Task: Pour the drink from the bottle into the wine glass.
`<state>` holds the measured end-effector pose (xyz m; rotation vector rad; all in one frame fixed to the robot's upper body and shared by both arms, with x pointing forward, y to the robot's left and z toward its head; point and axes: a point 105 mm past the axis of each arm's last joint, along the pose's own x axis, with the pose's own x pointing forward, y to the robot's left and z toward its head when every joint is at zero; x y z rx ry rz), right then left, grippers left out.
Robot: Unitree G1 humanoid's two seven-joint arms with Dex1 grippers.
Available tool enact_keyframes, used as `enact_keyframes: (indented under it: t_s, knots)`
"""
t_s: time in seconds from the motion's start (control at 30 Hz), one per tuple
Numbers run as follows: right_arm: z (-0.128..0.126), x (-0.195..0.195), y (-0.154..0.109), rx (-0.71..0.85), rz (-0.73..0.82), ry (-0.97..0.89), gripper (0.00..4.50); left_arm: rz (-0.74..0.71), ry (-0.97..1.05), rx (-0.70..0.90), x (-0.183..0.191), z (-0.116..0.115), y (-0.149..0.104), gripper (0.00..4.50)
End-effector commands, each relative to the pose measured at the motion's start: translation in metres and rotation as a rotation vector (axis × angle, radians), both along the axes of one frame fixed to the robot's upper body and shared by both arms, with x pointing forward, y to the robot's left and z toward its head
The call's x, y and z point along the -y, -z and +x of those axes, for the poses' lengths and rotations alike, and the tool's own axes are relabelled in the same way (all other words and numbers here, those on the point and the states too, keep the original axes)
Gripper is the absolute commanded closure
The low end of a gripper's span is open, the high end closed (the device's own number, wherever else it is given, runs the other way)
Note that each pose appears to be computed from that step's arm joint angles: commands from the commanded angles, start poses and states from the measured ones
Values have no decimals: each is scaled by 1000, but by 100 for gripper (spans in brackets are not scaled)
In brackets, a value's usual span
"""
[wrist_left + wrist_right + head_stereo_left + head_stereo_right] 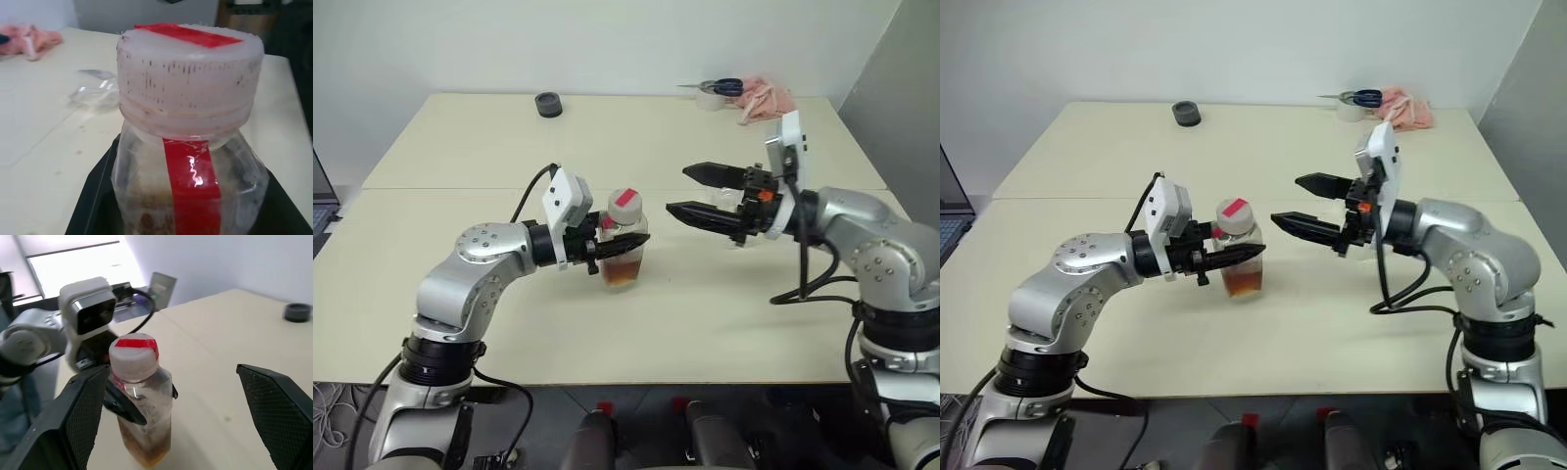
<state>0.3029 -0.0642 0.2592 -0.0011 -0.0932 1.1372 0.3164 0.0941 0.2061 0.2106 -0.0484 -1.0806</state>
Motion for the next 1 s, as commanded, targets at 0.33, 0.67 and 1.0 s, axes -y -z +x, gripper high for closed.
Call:
enact_keyframes:
  t_s: [0.33,0.67,1.0]
  knots:
    - [-2,-39,-7,41,131,111,1,-93,-38,88,21,6,-20,268]
    - [2,-43,-11,54,151,100,37,-95,-40,85,20,7,-20,268]
    - [3,-43,-9,54,144,83,380,-90,-50,80,18,7,-17,268]
